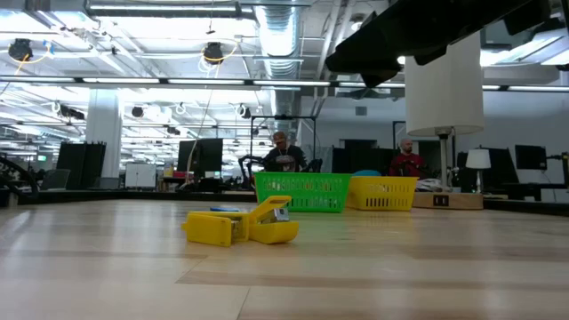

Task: Pick and place Stapler, Stapler remover, tape
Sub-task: Put the green stapler into the orange bin

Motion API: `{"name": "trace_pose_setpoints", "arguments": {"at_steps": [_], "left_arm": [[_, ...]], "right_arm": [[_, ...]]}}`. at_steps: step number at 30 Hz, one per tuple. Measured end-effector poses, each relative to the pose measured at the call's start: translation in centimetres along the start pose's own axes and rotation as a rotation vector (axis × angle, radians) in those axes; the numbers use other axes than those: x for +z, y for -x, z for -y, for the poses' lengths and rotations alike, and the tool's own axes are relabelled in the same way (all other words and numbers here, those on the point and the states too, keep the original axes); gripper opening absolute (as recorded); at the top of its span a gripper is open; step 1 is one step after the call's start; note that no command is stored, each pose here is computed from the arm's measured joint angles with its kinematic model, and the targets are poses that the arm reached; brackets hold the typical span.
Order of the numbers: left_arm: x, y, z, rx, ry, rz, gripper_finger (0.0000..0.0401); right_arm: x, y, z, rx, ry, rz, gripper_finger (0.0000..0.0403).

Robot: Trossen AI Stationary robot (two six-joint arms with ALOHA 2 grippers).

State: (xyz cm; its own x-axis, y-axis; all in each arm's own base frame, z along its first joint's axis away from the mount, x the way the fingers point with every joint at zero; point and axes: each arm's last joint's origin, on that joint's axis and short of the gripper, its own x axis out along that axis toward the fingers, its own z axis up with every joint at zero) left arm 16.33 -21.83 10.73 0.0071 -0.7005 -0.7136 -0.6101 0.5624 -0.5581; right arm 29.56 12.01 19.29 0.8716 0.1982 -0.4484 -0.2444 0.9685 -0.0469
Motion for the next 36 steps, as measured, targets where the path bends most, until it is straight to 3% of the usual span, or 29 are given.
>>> {"name": "trace_pose_setpoints", "arguments": {"at_steps": [8, 12, 21, 29, 36], "left_arm": [[1.9, 0.9, 0.4, -0.035, -0.143, 0.093, 0.0173], [2.1, 1.0, 0.4, -0.038, -0.157, 0.107, 0.0173], [1.1, 1.9, 0.6, -0.046, -0.111, 0.070, 0.0173], [0.6, 5.0, 0.6, -0.025, -0.073, 0.108, 0.0173], [-1.1, 4.9, 1.2, -0.048, 0.117, 0.025, 0.0173]], "right_arm": [[0.0, 0.0, 0.0, 0.000, 0.000, 0.000, 0.0101], [0.0, 0.0, 0.0, 0.000, 0.000, 0.000, 0.0101], [-0.2, 0.2, -1.1, 0.023, 0.021, -0.011, 0.0101], [-1.8, -0.9, -1.9, -0.073, 0.018, -0.079, 0.0101], [-3.4, -2.1, -2.3, -0.128, 0.076, -0.134, 0.0101]]}}
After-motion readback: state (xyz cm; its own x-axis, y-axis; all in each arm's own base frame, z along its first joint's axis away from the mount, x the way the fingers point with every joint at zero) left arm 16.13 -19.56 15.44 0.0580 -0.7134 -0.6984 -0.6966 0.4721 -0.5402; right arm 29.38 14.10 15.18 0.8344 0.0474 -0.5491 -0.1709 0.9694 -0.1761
